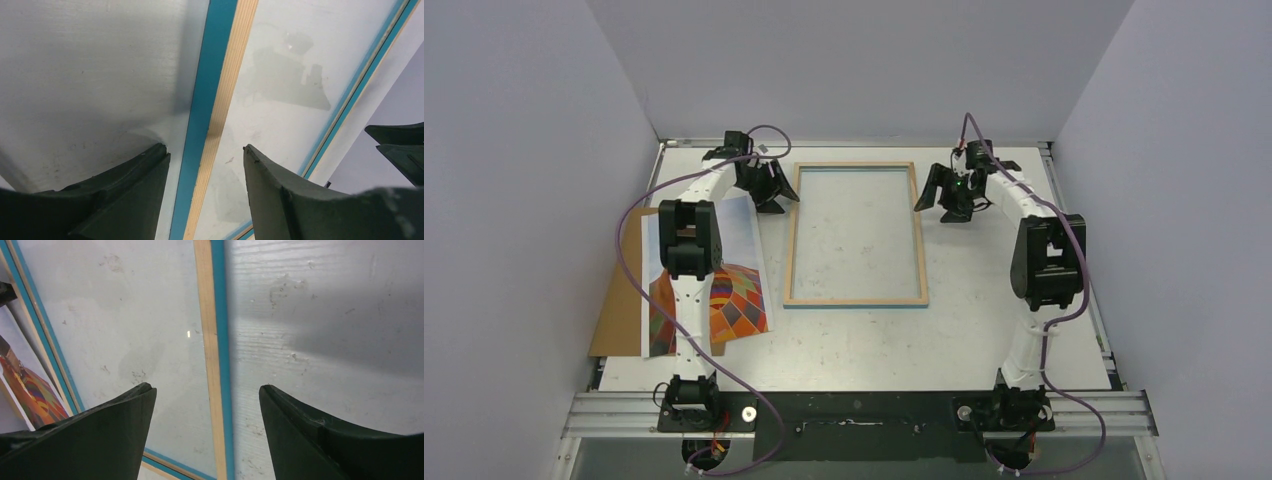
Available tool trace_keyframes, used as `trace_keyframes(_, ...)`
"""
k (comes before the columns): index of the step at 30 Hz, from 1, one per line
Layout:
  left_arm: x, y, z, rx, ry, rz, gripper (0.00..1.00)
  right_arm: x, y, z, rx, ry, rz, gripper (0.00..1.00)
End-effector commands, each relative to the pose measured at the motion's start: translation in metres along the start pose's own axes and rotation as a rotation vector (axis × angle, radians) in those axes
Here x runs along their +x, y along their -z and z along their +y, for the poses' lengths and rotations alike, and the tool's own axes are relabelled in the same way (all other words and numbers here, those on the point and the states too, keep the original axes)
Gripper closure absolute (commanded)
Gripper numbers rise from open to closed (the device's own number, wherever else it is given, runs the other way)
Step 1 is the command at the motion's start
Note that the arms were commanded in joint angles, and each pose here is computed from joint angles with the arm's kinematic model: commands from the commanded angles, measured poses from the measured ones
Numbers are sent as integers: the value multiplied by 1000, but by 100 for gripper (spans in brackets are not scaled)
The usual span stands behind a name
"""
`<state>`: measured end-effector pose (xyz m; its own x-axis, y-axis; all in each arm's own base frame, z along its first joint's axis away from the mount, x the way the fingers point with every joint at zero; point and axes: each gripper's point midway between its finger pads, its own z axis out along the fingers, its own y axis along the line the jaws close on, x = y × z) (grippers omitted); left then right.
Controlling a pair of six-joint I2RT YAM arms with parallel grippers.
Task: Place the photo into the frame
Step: Place the photo frame item in the photo frame.
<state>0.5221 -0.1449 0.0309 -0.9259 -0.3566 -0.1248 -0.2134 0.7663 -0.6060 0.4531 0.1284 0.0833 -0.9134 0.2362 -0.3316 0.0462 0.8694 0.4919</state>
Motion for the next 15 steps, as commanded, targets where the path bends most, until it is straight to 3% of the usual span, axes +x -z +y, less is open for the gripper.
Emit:
trace_keyframes(1,18,-13,28,-75,-37,34,44,8,4,-6,47,-35,-27,22)
trace_keyframes(15,95,-19,8,-20,-36,181,52,45,-20,1,-87,-178,-3,21)
